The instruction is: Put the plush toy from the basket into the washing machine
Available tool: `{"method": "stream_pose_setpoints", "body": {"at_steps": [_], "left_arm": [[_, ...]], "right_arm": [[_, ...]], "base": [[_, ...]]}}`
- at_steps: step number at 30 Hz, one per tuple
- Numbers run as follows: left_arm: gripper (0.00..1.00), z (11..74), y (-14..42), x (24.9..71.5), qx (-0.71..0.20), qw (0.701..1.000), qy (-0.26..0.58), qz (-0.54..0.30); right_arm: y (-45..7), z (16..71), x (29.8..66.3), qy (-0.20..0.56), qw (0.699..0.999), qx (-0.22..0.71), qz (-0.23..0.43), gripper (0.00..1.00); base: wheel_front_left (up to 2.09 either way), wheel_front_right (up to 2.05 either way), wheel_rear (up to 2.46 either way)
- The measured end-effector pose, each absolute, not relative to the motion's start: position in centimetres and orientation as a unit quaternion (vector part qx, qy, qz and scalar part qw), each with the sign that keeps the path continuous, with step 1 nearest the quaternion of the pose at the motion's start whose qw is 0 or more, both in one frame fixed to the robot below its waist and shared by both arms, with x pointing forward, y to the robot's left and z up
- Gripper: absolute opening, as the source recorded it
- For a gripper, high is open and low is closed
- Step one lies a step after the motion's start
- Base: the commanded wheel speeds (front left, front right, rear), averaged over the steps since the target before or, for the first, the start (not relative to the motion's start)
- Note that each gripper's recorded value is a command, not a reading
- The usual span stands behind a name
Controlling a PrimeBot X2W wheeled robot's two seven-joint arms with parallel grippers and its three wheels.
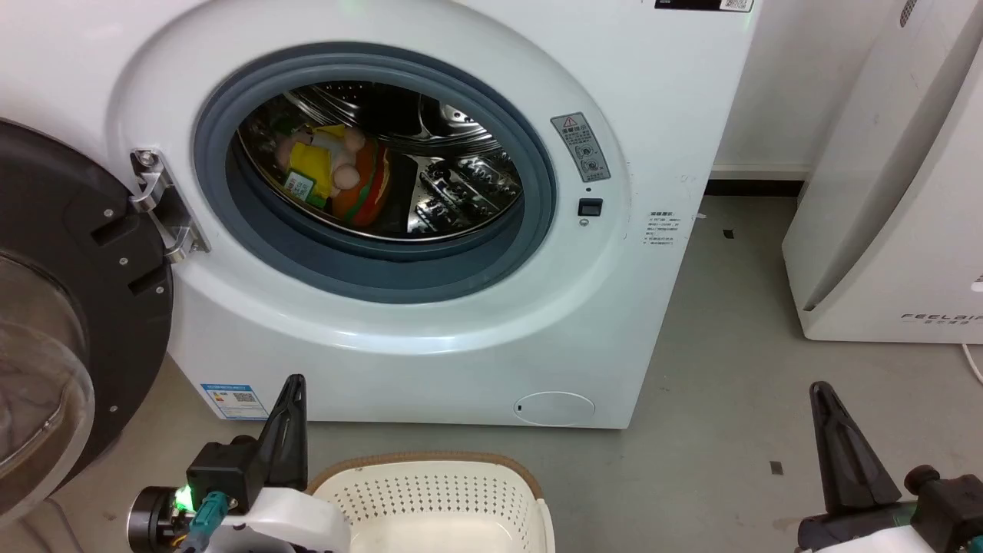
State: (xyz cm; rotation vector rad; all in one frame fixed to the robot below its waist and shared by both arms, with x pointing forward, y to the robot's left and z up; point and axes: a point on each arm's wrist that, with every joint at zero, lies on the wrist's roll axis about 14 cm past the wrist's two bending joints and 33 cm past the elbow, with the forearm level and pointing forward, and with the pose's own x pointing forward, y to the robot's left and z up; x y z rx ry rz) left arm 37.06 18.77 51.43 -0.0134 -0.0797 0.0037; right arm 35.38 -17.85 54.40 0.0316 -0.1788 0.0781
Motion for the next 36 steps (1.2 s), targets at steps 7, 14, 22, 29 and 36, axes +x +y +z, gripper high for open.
{"method": "stream_pose_setpoints", "body": {"at_steps": [7, 14, 22, 29, 36], "left_arm": [[0.00, 51.57, 18.69, 37.14, -0.005, 0.999, -0.038, 0.001], [0.00, 51.70, 18.63, 37.22, -0.005, 0.999, -0.036, 0.001], [0.00, 51.93, 18.55, 37.31, -0.001, 0.999, -0.035, 0.001], [0.00, 52.01, 18.45, 37.37, 0.000, 0.999, -0.032, -0.001], [0.00, 52.24, 18.38, 37.43, 0.001, 0.999, -0.032, -0.001]], "right_arm": [[-17.68, 54.34, 35.51, -0.085, 0.995, 0.013, 0.041, 0.00], [-17.55, 54.11, 35.59, -0.077, 0.996, 0.012, 0.043, 0.00], [-17.42, 53.88, 35.69, -0.068, 0.997, 0.008, 0.045, 0.00], [-17.33, 53.70, 35.80, -0.061, 0.997, 0.008, 0.046, 0.00], [-17.20, 53.65, 35.93, -0.056, 0.997, 0.004, 0.048, 0.00]], "base": [[0.00, 0.00, 0.00], [0.00, 0.00, 0.00], [0.00, 0.00, 0.00], [0.00, 0.00, 0.00], [0.00, 0.00, 0.00]]}}
